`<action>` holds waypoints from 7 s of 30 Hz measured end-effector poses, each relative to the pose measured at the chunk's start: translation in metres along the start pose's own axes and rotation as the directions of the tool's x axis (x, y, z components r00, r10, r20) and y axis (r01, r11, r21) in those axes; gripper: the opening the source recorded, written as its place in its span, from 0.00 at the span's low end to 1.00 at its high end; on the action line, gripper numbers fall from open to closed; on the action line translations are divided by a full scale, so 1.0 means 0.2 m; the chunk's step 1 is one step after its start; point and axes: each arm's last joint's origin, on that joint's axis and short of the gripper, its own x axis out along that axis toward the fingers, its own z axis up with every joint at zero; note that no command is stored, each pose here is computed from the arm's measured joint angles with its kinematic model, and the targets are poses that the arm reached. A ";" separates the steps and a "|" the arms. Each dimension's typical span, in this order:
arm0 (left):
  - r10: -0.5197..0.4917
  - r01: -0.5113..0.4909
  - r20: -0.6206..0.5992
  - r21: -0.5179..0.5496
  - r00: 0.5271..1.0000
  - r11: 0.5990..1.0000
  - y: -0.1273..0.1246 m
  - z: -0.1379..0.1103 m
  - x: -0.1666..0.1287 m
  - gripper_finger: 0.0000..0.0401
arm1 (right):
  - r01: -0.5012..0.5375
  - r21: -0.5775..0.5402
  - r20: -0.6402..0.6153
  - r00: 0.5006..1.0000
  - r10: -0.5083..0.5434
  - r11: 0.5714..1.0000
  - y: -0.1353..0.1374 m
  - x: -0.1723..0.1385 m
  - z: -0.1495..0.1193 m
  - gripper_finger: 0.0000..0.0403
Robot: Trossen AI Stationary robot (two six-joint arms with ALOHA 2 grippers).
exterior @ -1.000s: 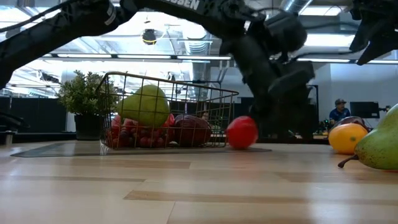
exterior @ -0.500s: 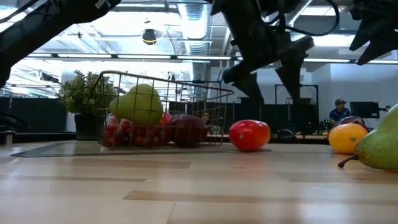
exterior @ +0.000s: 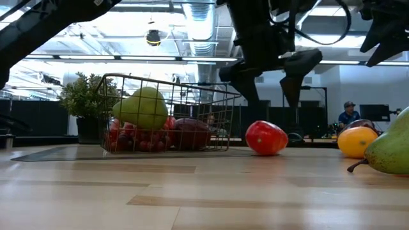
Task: Build produce basket
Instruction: Put the red and yellow mango into the gold wire basket, then adjust the fruits on the table
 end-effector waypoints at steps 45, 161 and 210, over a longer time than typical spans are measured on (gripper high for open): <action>0.056 -0.089 -0.189 -0.174 0.980 0.981 -0.08 -0.22 0.17 0.64 | 0.009 -0.010 -0.023 1.000 -0.009 1.000 -0.01 0.00 -0.01 0.96; -0.441 0.479 0.297 -0.068 0.847 0.875 0.17 0.32 -0.22 0.93 | 0.144 0.115 -0.196 0.973 -0.120 0.983 -0.07 -0.01 -0.09 0.96; -0.225 0.268 0.480 -0.023 0.848 0.963 0.69 0.28 -1.32 0.93 | 0.616 0.071 -0.504 0.701 -0.505 0.784 -0.14 0.60 0.21 0.73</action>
